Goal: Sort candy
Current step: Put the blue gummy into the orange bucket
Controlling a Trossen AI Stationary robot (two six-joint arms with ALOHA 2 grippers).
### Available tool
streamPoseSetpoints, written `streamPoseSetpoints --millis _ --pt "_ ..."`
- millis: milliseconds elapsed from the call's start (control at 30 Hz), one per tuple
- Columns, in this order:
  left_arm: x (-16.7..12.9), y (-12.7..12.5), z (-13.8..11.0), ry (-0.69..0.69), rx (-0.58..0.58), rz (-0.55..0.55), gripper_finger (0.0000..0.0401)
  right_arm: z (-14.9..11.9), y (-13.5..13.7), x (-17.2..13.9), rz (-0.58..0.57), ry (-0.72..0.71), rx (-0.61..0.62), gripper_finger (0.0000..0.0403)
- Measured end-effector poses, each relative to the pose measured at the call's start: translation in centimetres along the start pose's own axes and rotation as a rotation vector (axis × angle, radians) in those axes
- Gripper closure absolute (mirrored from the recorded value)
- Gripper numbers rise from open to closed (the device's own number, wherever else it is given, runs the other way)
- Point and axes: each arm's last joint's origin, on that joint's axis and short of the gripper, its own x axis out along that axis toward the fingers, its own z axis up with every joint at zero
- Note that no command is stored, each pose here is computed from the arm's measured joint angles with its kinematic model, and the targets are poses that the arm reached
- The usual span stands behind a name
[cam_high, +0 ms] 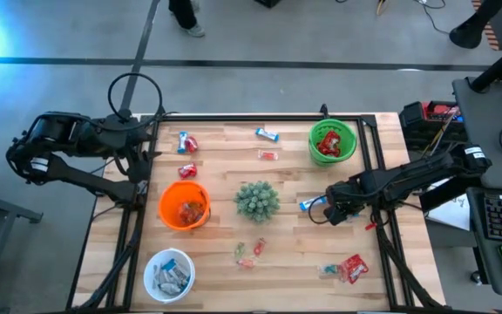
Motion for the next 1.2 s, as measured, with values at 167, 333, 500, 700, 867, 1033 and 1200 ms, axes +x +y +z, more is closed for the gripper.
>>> streamPoseSetpoints --millis 167,333,500,700,867,1033,1200 --pt "0.0 0.0 0.0 0.000 0.000 0.000 0.0211 0.0 -0.3 0.4 0.001 -0.001 0.034 0.0222" --pt "0.0 0.0 0.0 0.000 0.001 0.000 0.0211 0.0 -0.5 0.6 -0.007 0.003 0.069 0.0268" --pt "0.0 0.0 0.0 0.000 0.014 0.000 0.0211 -0.1 -0.5 0.6 -0.012 0.004 0.086 0.0341" --pt "0.0 0.0 0.0 0.000 0.023 0.000 0.0211 -0.1 -0.2 0.3 0.007 0.023 0.094 0.0390" --pt "0.0 0.0 0.0 -0.002 0.019 0.000 0.0211 0.1 1.4 -1.3 0.081 0.020 0.076 0.0394" --pt "0.0 0.0 0.1 -0.002 0.018 0.000 0.0211 0.4 3.6 -3.9 0.179 -0.016 0.032 0.0394" --pt "0.0 -0.1 0.2 -0.021 0.015 -0.004 0.0211 0.6 5.6 -6.8 0.273 -0.085 -0.010 0.0394"
